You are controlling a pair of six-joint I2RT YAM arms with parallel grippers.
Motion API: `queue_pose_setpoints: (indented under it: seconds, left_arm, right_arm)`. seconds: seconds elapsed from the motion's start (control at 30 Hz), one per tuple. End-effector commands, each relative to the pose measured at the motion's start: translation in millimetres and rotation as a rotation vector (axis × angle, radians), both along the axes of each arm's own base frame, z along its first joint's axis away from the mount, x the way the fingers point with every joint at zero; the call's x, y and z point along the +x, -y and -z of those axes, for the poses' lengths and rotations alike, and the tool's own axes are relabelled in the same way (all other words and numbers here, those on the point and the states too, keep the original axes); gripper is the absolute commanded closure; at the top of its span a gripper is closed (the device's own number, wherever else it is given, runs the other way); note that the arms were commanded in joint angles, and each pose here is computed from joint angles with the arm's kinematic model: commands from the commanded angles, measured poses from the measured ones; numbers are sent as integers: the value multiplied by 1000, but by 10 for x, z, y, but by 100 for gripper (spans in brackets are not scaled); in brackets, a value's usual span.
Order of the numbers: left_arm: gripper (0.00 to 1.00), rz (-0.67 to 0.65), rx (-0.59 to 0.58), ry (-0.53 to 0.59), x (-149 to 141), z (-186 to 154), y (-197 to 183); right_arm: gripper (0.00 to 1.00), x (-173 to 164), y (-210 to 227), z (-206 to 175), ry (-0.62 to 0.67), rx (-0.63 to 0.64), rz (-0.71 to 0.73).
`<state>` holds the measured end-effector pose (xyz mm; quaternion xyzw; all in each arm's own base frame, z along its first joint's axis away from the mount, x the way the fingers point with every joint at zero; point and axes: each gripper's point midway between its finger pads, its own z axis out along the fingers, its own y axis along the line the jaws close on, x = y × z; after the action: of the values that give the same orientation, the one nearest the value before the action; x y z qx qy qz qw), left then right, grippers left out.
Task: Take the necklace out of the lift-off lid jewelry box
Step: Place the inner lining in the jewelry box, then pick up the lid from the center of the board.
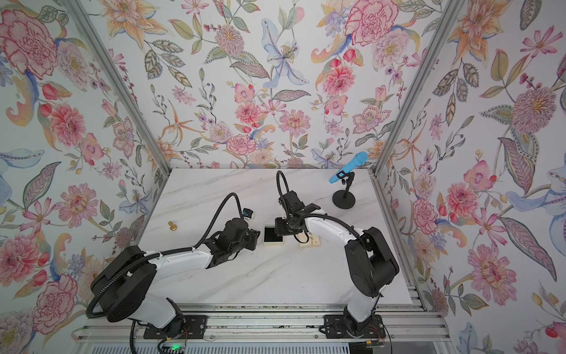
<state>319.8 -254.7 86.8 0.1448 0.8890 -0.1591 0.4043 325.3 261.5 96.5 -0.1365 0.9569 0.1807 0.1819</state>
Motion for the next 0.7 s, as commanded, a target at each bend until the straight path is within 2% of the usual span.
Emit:
queue_pose_setpoints:
  seconds: [0.0, 0.07, 0.27, 0.67]
  left_arm:
    - [62, -28, -1, 23, 6, -76, -158]
    - [60, -37, -5, 24, -13, -83, -209]
    - [56, -50, -8, 31, -29, -118, -278]
    - [53, -60, -8, 27, -29, -99, -315]
  right_arm:
    - [37, -50, 357, 10, -2, -84, 79]
    - [25, -53, 493, 18, 6, -113, 113]
    - [0, -39, 835, 118, -2, -197, 190]
    - [0, 55, 1071, 405, -54, -276, 237]
